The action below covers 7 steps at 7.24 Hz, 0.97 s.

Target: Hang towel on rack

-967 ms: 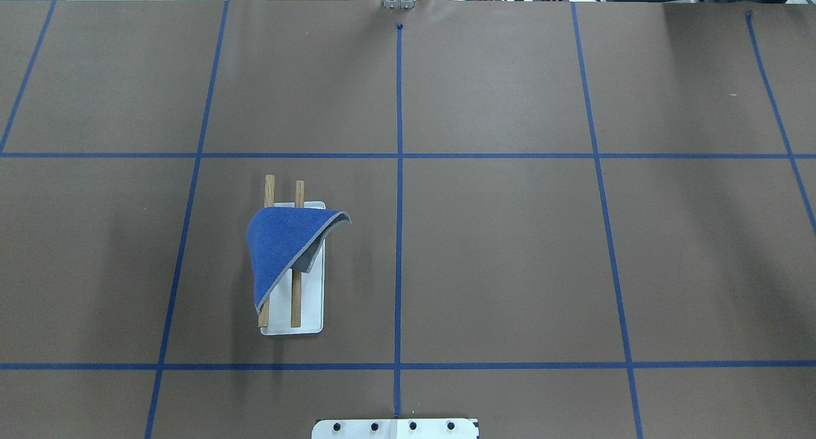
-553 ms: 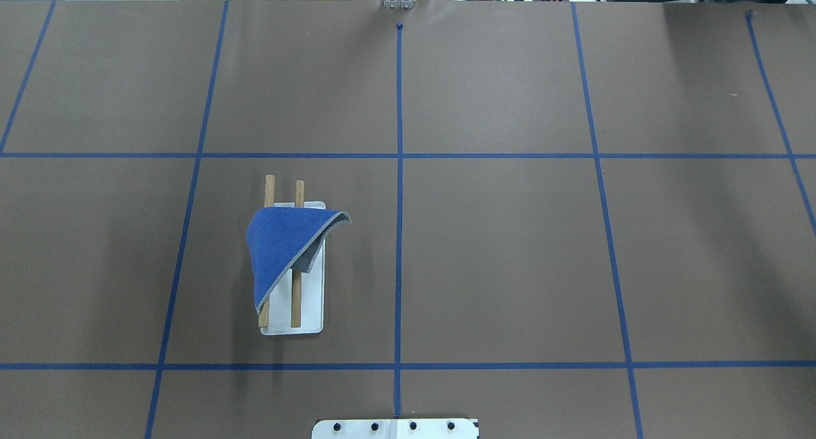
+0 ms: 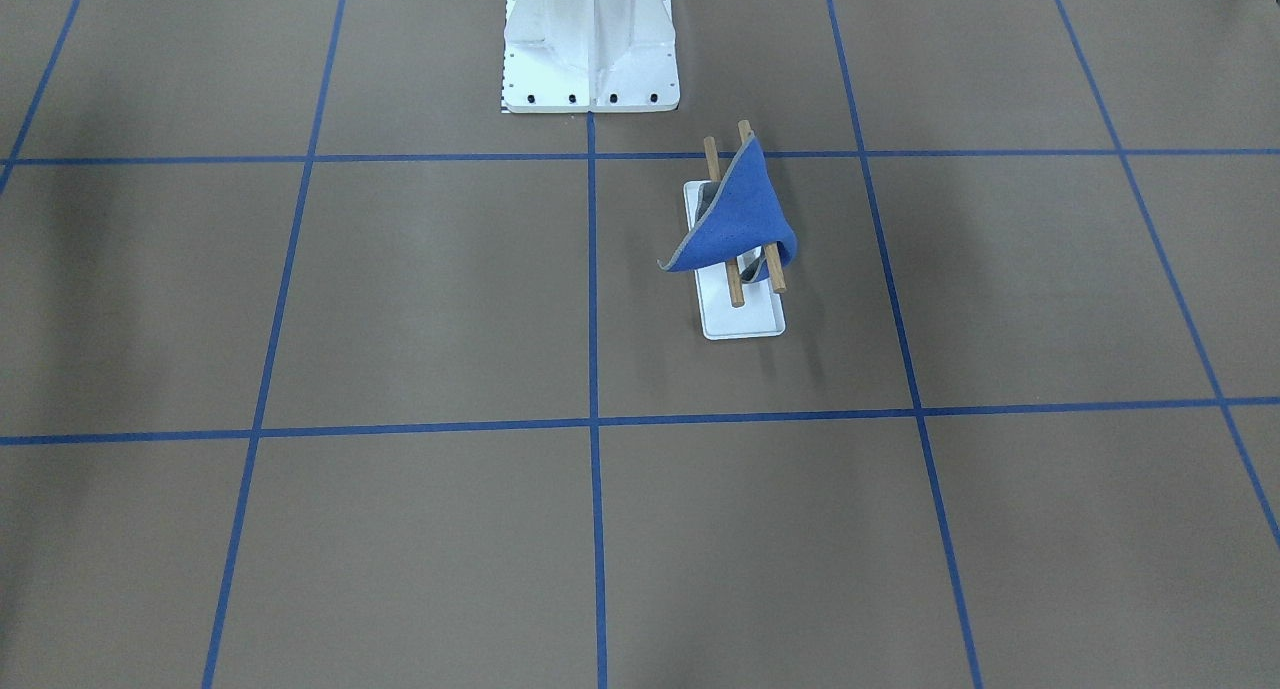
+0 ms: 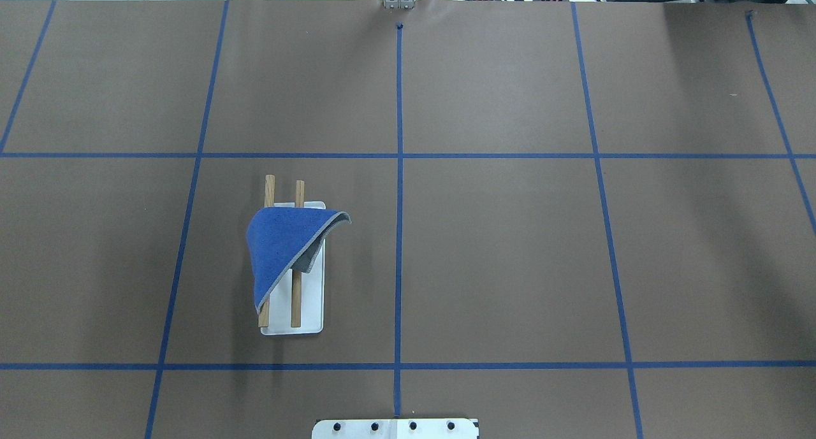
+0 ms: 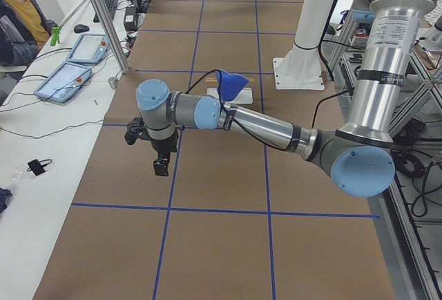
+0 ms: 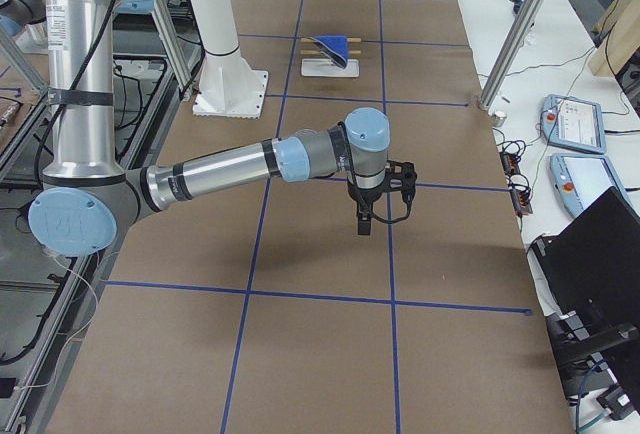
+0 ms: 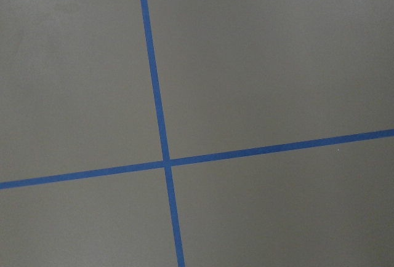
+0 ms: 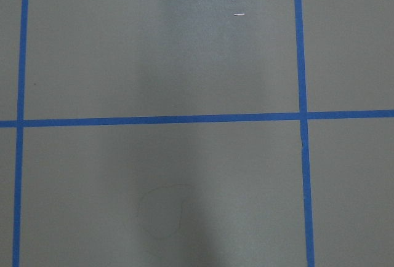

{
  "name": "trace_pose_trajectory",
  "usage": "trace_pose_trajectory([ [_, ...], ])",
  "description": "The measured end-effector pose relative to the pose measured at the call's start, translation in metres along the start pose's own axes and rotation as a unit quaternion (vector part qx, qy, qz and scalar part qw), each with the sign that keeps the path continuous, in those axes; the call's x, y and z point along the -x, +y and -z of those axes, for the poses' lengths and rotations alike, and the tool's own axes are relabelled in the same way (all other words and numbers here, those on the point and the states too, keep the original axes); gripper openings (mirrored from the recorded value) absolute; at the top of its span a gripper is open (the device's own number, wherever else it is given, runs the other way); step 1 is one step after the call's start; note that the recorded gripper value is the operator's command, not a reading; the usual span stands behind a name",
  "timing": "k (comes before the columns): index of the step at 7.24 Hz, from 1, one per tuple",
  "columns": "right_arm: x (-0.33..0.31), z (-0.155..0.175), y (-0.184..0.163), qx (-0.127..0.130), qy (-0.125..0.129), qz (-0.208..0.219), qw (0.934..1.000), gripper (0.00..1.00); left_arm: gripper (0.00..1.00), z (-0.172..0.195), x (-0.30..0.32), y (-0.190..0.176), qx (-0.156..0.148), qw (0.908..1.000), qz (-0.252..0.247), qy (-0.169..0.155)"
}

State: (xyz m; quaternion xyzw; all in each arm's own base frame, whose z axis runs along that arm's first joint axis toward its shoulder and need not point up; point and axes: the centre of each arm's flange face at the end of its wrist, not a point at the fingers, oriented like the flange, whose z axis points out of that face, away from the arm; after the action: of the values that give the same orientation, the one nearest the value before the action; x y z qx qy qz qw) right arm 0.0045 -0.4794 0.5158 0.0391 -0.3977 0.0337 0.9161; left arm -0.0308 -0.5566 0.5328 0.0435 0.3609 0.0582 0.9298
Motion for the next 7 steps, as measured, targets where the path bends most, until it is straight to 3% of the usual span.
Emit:
trace_pose_trajectory([
  [7, 0.007, -0.010, -0.024, 0.001, -0.002, 0.007, 1.0000, 1.00, 0.98, 0.017, -0.018, 0.010, -0.024, 0.9995, -0.019, 0.006],
])
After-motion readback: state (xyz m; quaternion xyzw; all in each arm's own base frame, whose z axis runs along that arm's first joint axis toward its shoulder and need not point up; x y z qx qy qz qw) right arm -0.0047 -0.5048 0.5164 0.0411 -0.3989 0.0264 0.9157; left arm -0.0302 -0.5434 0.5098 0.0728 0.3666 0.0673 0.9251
